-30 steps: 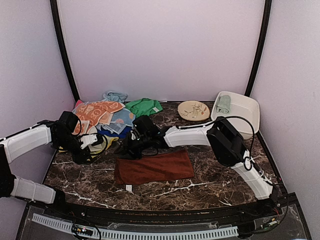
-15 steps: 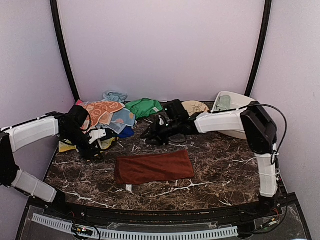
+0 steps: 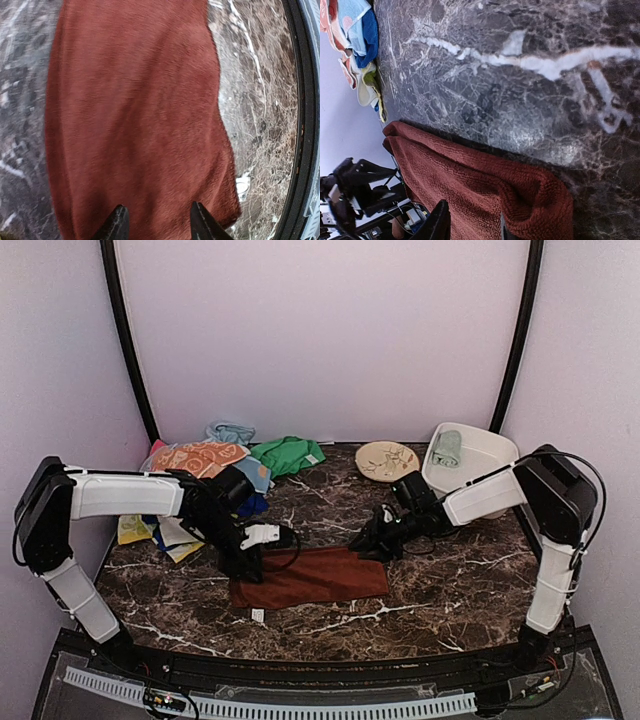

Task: Roll the towels
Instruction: Rotate the towel at the center of the board.

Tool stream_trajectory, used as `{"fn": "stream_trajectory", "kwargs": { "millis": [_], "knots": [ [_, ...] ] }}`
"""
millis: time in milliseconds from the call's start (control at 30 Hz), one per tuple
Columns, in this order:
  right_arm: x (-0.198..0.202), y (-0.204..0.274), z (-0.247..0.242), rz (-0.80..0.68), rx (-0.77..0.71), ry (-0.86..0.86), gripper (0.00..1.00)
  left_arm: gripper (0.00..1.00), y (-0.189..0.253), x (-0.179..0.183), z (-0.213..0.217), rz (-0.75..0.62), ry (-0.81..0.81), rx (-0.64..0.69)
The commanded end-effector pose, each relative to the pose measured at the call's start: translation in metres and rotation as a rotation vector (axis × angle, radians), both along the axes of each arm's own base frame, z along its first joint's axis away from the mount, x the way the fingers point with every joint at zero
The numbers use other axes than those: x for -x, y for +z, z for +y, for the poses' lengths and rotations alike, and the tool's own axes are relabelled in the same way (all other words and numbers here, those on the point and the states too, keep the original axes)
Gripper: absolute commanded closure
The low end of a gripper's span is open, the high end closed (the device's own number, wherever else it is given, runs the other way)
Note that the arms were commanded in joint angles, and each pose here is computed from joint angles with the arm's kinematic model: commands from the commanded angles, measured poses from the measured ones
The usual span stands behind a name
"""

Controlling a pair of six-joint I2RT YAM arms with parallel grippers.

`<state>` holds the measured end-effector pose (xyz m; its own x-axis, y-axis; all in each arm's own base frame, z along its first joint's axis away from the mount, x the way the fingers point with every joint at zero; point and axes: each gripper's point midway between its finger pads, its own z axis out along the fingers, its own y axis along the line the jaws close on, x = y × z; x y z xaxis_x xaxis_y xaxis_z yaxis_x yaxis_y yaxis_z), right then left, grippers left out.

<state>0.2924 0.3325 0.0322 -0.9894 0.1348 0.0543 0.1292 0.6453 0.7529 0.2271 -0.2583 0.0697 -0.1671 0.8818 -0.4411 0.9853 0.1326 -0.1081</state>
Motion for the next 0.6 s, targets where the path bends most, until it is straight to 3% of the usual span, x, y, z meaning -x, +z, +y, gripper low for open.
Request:
{"fn": "stream_trajectory", "kwargs": {
  "millis": [0, 33, 67, 333, 567],
  "knots": [
    [-0.009, -0.020, -0.007, 0.020, 0.039, -0.019, 0.64, 0.57, -0.036, 0.020, 0.002, 0.009, -0.056, -0.081],
    [-0.010, -0.024, -0.009, -0.034, 0.059, 0.037, 0.74, 0.59, -0.043, 0.020, 0.005, 0.004, -0.058, -0.102],
    [-0.012, -0.027, -0.012, -0.041, 0.076, 0.036, 0.77, 0.60, -0.051, 0.019, 0.009, 0.005, -0.056, -0.132],
    [-0.009, -0.047, -0.041, -0.025, 0.182, -0.019, 0.84, 0.69, -0.067, 0.016, 0.070, -0.105, -0.058, -0.277],
    [0.010, -0.043, -0.044, -0.033, 0.160, -0.036, 0.85, 0.60, -0.030, 0.001, 0.076, -0.133, -0.007, -0.238]
  ]
}}
